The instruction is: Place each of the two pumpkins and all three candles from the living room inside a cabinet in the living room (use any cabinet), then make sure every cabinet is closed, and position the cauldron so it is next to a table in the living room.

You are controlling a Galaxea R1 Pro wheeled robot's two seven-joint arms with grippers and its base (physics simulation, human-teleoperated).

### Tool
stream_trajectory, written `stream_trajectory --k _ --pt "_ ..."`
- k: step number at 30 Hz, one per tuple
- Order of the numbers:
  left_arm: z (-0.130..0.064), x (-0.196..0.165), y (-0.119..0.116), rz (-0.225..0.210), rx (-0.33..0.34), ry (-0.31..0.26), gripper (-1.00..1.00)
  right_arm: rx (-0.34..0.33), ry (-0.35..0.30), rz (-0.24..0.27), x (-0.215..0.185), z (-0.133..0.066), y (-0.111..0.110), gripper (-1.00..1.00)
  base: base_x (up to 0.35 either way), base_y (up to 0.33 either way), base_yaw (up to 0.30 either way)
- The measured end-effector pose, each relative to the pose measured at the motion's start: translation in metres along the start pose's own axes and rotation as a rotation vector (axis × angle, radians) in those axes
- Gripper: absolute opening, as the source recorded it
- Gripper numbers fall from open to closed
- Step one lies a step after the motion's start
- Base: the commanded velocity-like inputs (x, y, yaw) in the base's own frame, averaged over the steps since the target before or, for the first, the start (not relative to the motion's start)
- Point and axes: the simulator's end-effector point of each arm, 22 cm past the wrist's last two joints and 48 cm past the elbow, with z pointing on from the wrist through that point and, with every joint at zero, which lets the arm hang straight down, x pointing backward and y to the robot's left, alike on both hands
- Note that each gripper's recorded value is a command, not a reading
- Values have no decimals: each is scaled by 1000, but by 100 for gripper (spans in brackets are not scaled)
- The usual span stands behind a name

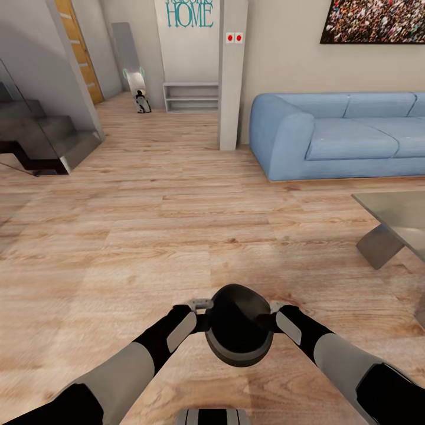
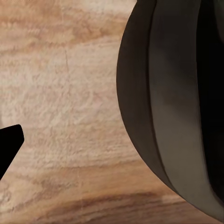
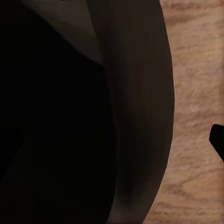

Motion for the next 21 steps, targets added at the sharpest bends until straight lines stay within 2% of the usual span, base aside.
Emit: stream_trajectory --k 21 --pt "0 -3 -4 -7 17 -13 100 -1 0 0 0 0 0 100 0 0 0"
